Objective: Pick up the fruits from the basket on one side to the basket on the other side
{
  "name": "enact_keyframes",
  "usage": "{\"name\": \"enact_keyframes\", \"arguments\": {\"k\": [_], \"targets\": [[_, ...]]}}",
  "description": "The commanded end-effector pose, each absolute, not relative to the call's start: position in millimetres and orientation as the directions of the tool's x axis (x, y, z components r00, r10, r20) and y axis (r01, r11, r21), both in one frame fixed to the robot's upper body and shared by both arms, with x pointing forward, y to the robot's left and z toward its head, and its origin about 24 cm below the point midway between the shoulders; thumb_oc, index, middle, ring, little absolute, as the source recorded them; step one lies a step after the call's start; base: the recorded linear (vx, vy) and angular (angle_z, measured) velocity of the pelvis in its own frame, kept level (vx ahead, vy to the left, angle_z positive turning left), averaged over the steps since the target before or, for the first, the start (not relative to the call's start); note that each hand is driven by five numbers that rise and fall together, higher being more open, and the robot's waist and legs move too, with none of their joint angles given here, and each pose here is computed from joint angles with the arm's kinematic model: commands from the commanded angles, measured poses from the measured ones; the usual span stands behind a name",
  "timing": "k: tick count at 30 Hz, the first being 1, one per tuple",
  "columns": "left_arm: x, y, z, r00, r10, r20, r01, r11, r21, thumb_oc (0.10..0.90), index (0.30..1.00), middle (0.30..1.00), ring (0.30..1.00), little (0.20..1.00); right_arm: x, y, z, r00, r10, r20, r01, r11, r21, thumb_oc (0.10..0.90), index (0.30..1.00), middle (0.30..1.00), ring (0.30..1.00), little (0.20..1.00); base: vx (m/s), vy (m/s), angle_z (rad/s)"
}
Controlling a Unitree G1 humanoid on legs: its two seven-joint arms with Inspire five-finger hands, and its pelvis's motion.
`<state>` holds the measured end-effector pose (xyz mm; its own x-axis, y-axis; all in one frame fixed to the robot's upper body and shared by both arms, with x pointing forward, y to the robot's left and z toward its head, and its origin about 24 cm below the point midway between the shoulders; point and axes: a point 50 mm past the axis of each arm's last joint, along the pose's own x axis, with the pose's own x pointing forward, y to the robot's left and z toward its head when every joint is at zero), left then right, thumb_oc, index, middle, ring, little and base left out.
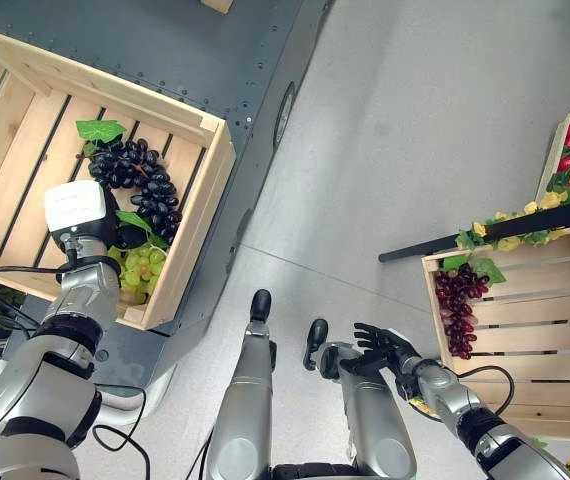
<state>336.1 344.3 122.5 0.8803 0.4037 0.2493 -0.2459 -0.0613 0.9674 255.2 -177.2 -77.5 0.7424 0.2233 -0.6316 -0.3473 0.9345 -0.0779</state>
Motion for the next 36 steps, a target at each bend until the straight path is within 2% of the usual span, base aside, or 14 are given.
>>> {"name": "enact_keyframes", "arguments": {"k": [1,7,14,20,22,23,24,29,36], "targets": [[334.9,344.9,154.4,0.815,0.372,0.444,-0.455,-0.065,0.888,0.400,0.300,0.300,0.300,0.300,244.7,-197.5,-76.9,0.780,0.164,-0.604,-0.279,0.955,-0.102,0.800,0.900,0.900,0.900,0.900,-0.01,-0.060,0.05],[326.9,344.0,163.2,0.779,0.341,0.526,-0.537,-0.071,0.841,0.400,0.300,0.300,0.300,0.300,241.0,-196.7,-78.8,0.783,0.168,-0.598,-0.268,0.960,-0.081,0.800,0.900,0.900,0.900,0.900,0.01,-0.044,0.07],[310.1,347.8,172.3,0.689,0.322,0.649,-0.666,-0.069,0.742,0.400,0.300,0.300,0.300,0.300,233.2,-193.9,-83.9,0.782,0.174,-0.599,-0.259,0.964,-0.058,0.800,0.900,0.900,0.900,0.900,0.00,-0.039,0.08],[300.8,350.0,167.8,0.674,0.318,0.667,-0.681,-0.084,0.728,0.400,0.300,0.300,0.300,0.300,230.0,-191.1,-87.1,0.778,0.180,-0.602,-0.253,0.967,-0.039,0.800,0.900,0.900,0.900,0.900,0.02,-0.039,0.08],[299.2,350.9,167.6,0.669,0.319,0.672,-0.681,-0.100,0.725,0.525,0.488,0.488,0.488,0.488,229.8,-190.3,-87.4,0.778,0.180,-0.602,-0.251,0.967,-0.035,0.800,0.900,0.900,0.900,0.900,0.01,-0.007,0.02],[298.2,352.4,168.2,0.665,0.323,0.673,-0.681,-0.105,0.724,0.624,0.636,0.636,0.636,0.636,229.7,-190.6,-87.5,0.778,0.178,-0.603,-0.250,0.967,-0.037,0.800,0.900,0.900,0.900,0.900,0.00,0.000,0.00],[297.5,354.0,169.2,0.662,0.327,0.675,-0.682,-0.112,0.723,0.800,0.900,0.900,0.900,0.900,229.6,-191.2,-87.7,0.778,0.177,-0.603,-0.250,0.967,-0.039,0.800,0.900,0.900,0.900,0.900,0.00,0.000,0.00],[292.5,360.6,172.8,0.651,0.322,0.687,-0.680,-0.155,0.717,0.800,0.900,0.900,0.900,0.900,228.7,-195.0,-87.6,0.778,0.171,-0.605,-0.243,0.969,-0.038,0.800,0.900,0.900,0.900,0.900,0.00,0.000,0.00],[288.1,365.8,188.9,0.697,0.195,0.690,-0.617,-0.326,0.716,0.800,0.900,0.900,0.900,0.900,227.4,-199.5,-88.3,0.775,0.160,-0.611,-0.236,0.971,-0.045,0.800,0.900,0.900,0.900,0.900,0.01,0.018,0.03]]}}
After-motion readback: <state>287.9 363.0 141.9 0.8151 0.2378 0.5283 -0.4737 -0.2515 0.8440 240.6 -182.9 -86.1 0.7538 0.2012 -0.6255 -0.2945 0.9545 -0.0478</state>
